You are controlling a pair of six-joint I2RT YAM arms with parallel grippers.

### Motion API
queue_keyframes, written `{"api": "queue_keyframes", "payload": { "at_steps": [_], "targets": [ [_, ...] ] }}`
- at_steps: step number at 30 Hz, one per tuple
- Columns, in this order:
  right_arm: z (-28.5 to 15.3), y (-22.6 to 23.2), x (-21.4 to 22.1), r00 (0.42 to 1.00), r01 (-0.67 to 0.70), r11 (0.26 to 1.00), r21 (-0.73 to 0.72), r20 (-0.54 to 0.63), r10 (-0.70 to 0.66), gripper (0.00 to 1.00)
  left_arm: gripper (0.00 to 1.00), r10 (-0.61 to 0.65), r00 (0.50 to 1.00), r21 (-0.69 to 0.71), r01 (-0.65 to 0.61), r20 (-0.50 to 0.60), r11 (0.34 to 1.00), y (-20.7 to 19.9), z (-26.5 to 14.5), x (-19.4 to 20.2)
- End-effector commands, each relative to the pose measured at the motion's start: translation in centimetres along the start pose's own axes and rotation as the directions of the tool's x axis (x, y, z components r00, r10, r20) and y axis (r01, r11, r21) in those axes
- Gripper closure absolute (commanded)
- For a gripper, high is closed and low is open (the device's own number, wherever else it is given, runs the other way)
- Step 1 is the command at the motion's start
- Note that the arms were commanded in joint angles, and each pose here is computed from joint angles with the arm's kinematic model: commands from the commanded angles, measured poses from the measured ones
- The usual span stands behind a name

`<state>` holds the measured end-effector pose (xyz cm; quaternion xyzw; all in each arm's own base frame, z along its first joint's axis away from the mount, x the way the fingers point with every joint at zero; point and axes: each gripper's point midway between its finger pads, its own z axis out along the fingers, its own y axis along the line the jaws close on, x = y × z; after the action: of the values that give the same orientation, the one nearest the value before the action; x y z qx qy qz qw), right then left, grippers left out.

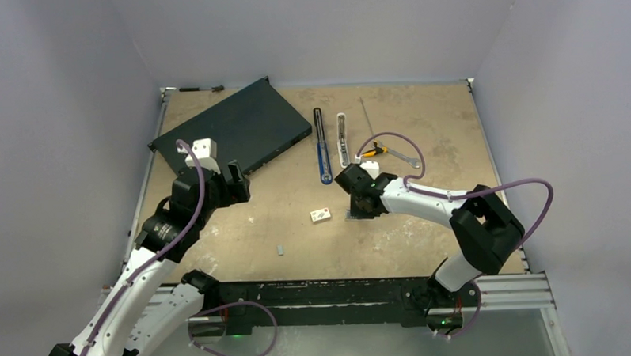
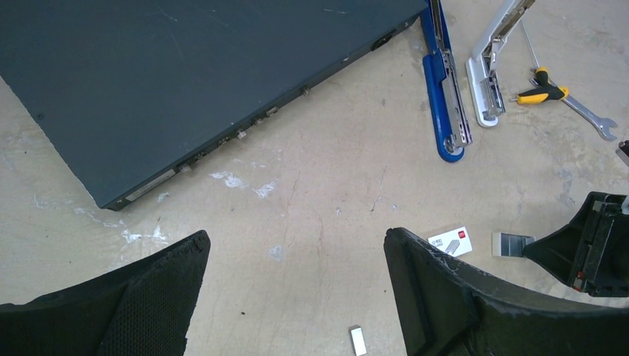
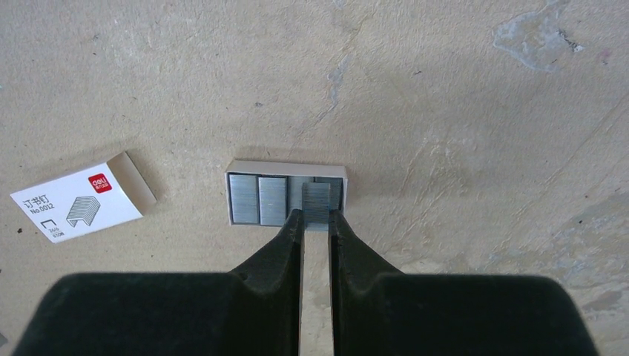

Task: Unload the staples from the stapler

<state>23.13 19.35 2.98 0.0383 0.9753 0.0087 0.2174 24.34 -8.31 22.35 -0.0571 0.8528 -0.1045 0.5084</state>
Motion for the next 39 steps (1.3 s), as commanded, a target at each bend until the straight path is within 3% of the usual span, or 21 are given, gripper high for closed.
{"api": "queue_keyframes", "payload": {
  "at_steps": [1,18,39],
  "targets": [
    [-0.2,0.1,-1.4,0.999,-0.008,1.000,0.005,0.035,0.008,0.87,0.14,0.006,1.000,0.008,-0.006,0.022,1.000,0.0,0.2,-0.5],
    [0.1,1.0,-2.1,0.999,0.016,1.000,-0.009,0.027,-0.016,0.87,0.14,0.005,1.000,0.017,-0.006,0.029,1.000,-0.1,0.1,-0.6],
    [-1.9,1.1,-3.8,0.991,0.098,0.994,-0.046,0.098,-0.094,0.86,0.14,0.009,1.000,0.015,-0.009,0.017,1.000,-0.1,0.4,-0.4]
  ]
}}
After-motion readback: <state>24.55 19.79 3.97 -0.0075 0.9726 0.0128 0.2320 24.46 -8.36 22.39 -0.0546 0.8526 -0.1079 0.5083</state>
